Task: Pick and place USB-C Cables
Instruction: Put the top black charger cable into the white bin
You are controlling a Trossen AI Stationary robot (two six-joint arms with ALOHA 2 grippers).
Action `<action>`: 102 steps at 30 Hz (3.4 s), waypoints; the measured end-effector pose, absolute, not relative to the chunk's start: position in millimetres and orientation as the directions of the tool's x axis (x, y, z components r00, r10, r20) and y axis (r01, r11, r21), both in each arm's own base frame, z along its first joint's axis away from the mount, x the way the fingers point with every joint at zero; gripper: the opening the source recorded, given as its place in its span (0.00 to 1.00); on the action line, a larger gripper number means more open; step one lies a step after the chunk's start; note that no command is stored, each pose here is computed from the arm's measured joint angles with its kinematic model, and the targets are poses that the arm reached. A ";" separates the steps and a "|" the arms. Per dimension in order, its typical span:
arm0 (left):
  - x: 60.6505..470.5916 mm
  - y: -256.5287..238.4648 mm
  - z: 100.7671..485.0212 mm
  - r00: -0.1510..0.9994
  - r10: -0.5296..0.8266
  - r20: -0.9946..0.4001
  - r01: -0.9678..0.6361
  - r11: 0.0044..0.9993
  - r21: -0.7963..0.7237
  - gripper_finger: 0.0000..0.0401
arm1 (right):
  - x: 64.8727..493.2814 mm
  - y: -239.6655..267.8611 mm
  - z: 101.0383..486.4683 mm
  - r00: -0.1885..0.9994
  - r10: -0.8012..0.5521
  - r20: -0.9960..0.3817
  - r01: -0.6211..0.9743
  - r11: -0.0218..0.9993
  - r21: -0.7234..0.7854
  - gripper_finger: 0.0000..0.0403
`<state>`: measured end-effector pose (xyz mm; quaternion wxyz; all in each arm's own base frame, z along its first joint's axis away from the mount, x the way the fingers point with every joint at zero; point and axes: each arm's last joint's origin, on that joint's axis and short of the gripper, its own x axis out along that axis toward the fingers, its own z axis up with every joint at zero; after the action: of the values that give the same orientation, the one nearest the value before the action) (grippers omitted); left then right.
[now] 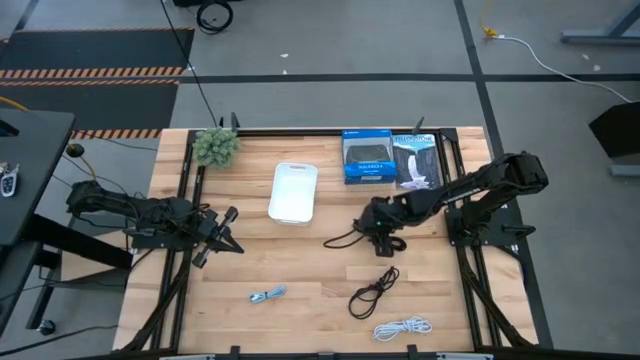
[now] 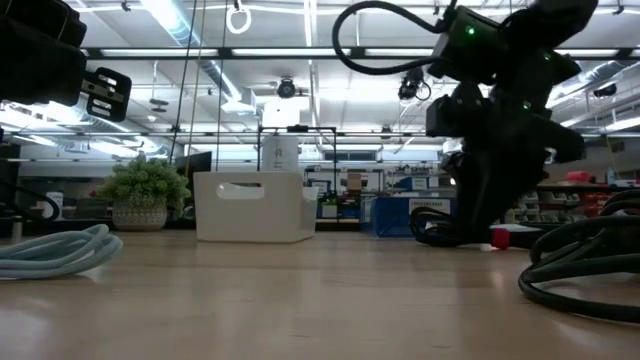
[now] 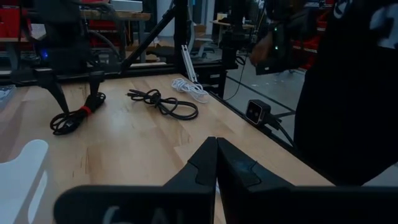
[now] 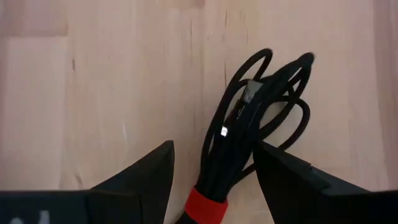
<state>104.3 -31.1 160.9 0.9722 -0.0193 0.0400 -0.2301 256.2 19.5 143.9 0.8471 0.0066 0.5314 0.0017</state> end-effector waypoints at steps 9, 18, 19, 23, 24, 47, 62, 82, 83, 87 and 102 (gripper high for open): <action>104.3 -31.1 161.0 0.891 -0.449 -0.069 0.446 0.893 -0.057 0.03 | 253.0 23.0 138.2 0.461 -0.092 -0.883 -0.010 0.994 -0.109 0.42; 104.3 -31.1 160.9 0.891 -0.449 -0.069 0.445 0.894 -0.057 0.03 | 255.1 23.2 139.3 0.482 -0.097 -0.871 -0.010 0.993 -0.117 0.12; 104.3 -31.1 161.0 0.891 -0.449 -0.069 0.446 0.893 -0.056 0.03 | 255.0 23.2 139.2 0.481 -0.098 -0.871 -0.010 0.993 -0.117 0.08; 104.3 -31.1 160.8 0.891 -0.449 -0.069 0.445 0.894 -0.057 0.03 | 255.8 23.4 139.7 0.489 -0.092 -0.868 -0.004 0.994 -0.108 0.04; 104.3 -31.1 161.0 0.891 -0.449 -0.069 0.446 0.893 -0.057 0.03 | 256.5 23.6 140.6 0.491 -0.088 -0.867 0.005 0.995 -0.099 0.05; 104.3 -31.1 161.0 0.891 -0.449 -0.068 0.446 0.893 -0.056 0.03 | 317.4 2.1 227.8 0.775 0.069 -0.628 0.089 0.972 0.216 0.03; 104.3 -31.1 161.1 0.891 -0.449 -0.067 0.446 0.894 -0.056 0.03 | 377.0 -38.6 327.9 0.985 0.007 -0.172 0.045 0.954 0.296 0.05; 104.3 -31.1 161.2 0.891 -0.449 -0.065 0.446 0.893 -0.056 0.03 | 421.9 -40.9 362.0 0.997 0.046 -0.059 -0.027 0.958 0.285 0.05; 104.3 -31.1 161.3 0.891 -0.449 -0.065 0.446 0.893 -0.056 0.03 | 421.7 -40.9 366.1 0.998 0.046 -0.048 -0.030 0.959 0.282 0.05; 104.3 -31.1 161.2 0.891 -0.449 -0.066 0.446 0.893 -0.056 0.03 | 420.4 -43.8 384.7 0.999 0.038 0.004 -0.038 0.966 0.255 0.05; 104.3 -31.1 161.3 0.891 -0.449 -0.065 0.446 0.893 -0.056 0.03 | 394.2 -56.5 462.1 0.994 -0.057 -0.091 0.066 0.992 0.104 0.05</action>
<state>104.3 -31.1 161.3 0.9722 -0.0196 0.0381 -0.2301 394.2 -56.5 462.1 0.9971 0.0534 0.0440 -0.0309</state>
